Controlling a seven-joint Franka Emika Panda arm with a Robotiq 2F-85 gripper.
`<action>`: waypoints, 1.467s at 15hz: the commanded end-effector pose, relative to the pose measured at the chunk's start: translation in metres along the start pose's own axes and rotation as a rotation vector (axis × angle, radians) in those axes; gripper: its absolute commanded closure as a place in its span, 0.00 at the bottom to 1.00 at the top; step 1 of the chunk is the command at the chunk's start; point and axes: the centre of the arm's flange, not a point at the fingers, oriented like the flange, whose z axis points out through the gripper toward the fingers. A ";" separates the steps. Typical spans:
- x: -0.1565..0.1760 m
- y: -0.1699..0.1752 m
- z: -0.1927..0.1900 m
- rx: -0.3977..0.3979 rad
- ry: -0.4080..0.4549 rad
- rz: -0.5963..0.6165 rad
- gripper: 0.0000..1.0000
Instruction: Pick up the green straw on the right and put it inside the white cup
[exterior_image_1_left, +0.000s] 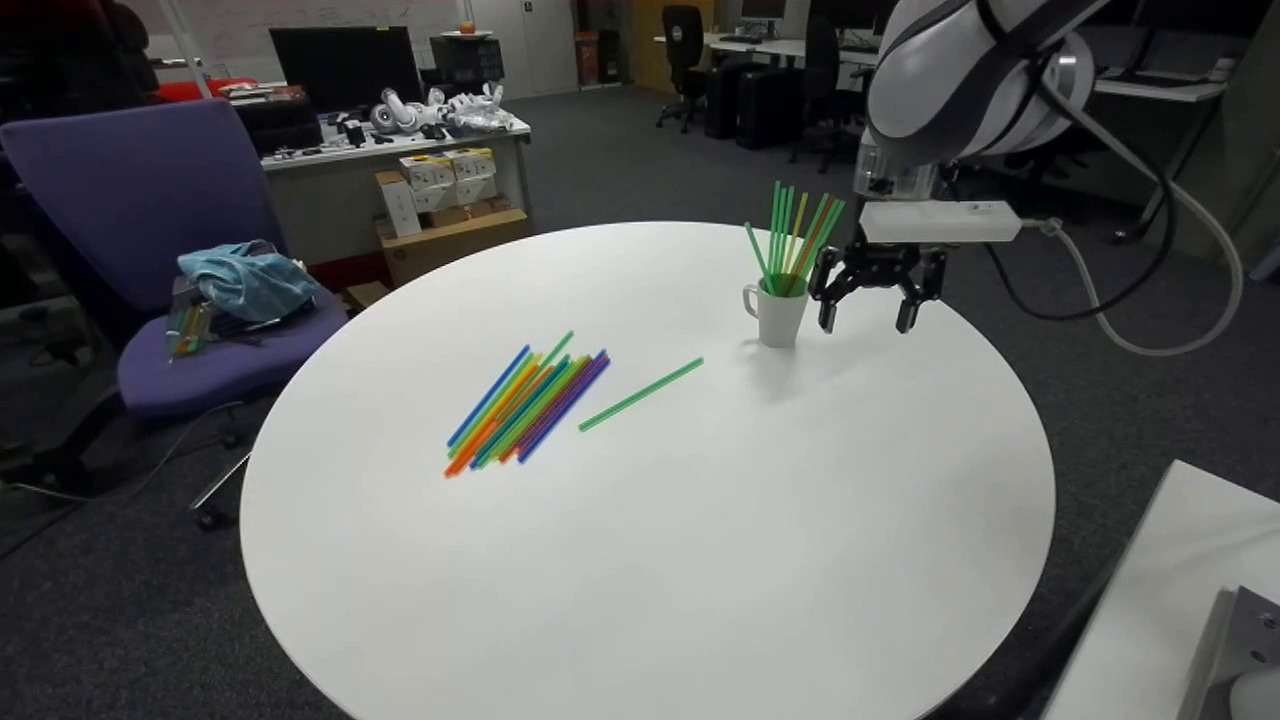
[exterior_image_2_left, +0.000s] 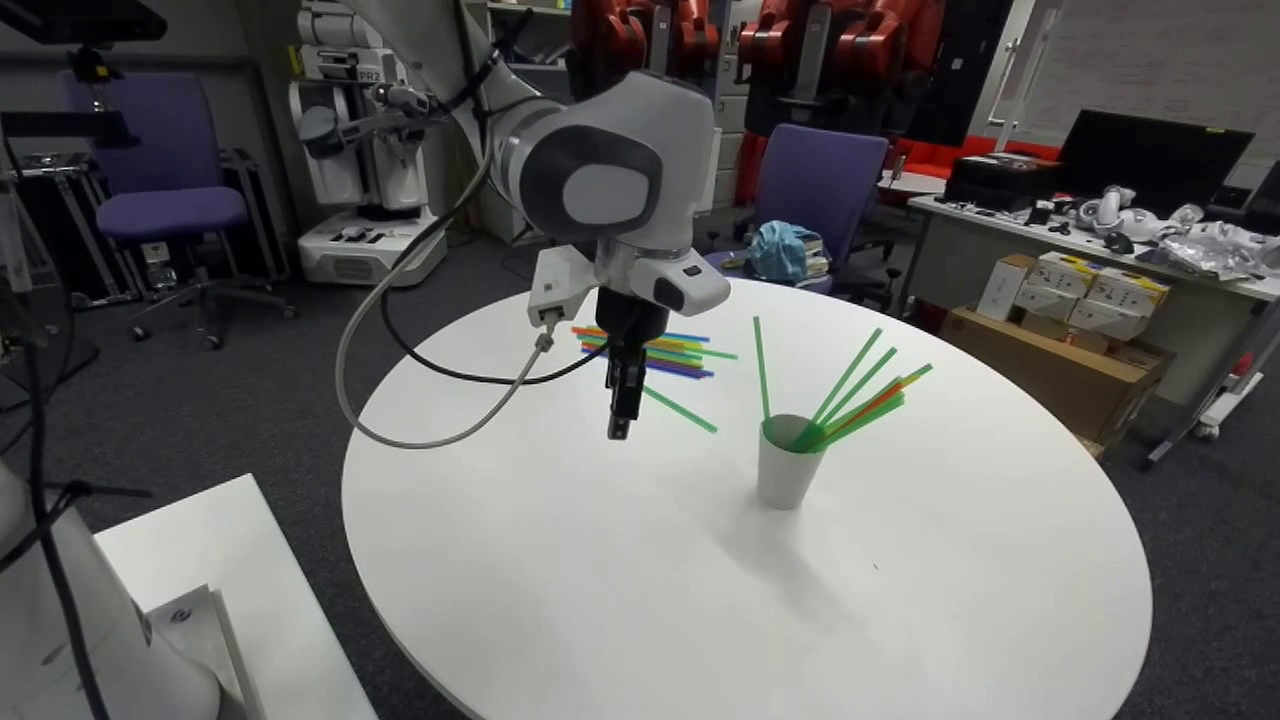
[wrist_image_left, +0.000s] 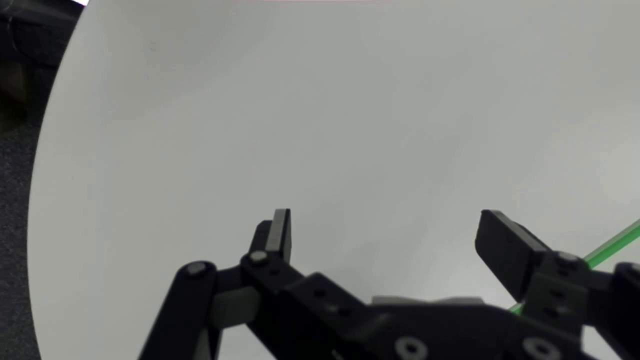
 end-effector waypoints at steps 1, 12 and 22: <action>0.026 -0.021 0.022 0.071 0.048 0.179 0.00; 0.103 -0.123 0.085 0.208 0.148 0.567 0.00; 0.139 -0.196 0.088 0.136 0.137 0.575 0.00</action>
